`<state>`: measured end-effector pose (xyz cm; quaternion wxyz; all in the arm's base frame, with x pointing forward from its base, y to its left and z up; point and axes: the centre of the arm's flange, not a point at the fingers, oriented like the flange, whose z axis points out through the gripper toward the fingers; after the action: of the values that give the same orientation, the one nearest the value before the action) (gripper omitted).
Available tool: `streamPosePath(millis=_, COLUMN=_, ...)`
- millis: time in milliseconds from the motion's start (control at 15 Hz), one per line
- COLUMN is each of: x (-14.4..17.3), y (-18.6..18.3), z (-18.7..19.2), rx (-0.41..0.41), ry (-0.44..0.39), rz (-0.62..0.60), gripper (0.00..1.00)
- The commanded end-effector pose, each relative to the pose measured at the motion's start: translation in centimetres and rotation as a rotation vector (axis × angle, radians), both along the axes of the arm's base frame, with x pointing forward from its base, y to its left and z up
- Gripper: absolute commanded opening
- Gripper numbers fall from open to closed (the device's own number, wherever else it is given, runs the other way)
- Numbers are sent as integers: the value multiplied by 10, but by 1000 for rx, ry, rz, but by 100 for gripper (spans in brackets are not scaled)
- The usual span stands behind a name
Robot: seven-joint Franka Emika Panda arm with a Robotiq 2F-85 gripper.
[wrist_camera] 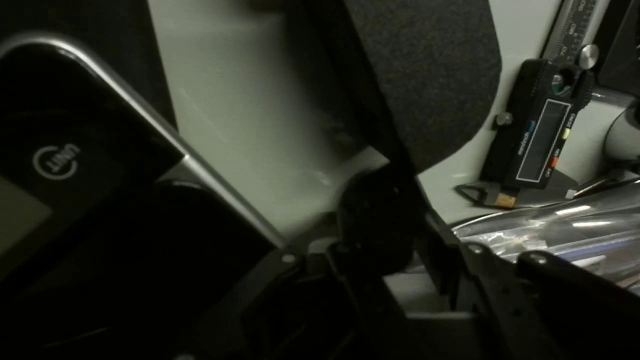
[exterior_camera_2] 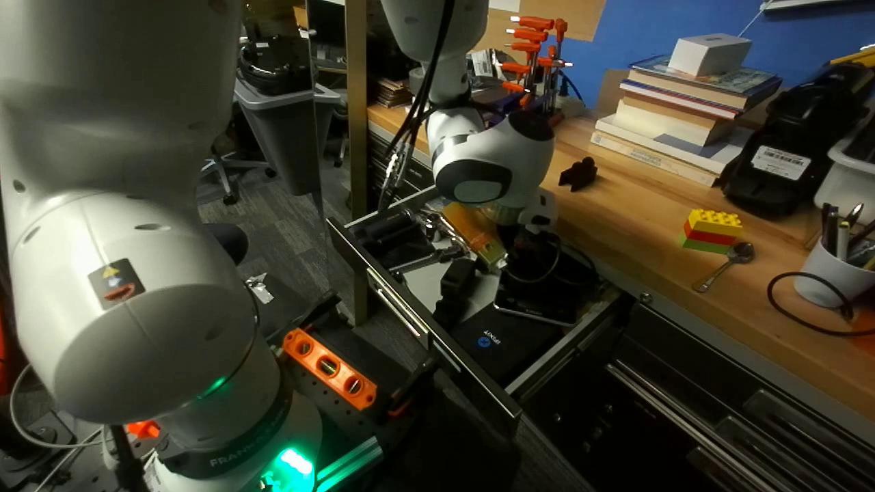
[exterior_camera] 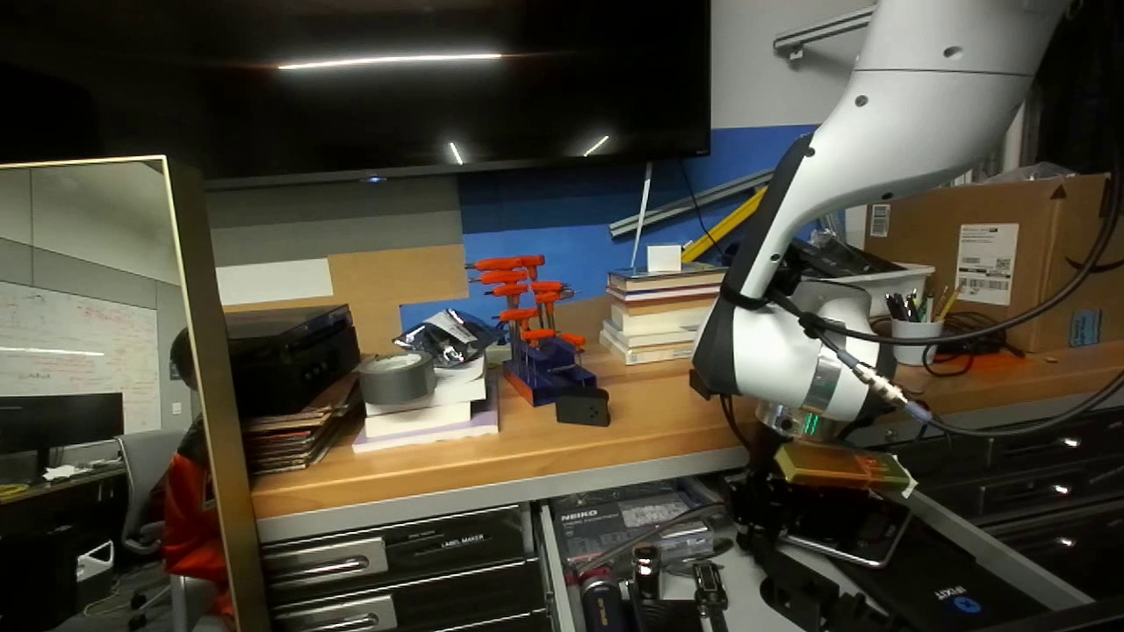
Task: Place the three black objects inside the open drawer and push the drawer closed
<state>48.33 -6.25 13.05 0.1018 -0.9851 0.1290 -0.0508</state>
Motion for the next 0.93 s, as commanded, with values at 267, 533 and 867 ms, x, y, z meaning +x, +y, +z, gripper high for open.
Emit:
streamPosePath(millis=267, x=25, y=-17, z=46, rx=-44, ry=-17, rz=-22, gripper=98)
streamPosePath(millis=533, x=54, y=-29, z=105, rx=-122, ry=29, rz=23, gripper=100)
streamPosePath(millis=867, x=85, y=-45, z=188, rx=-112, ry=109, rz=89, gripper=100)
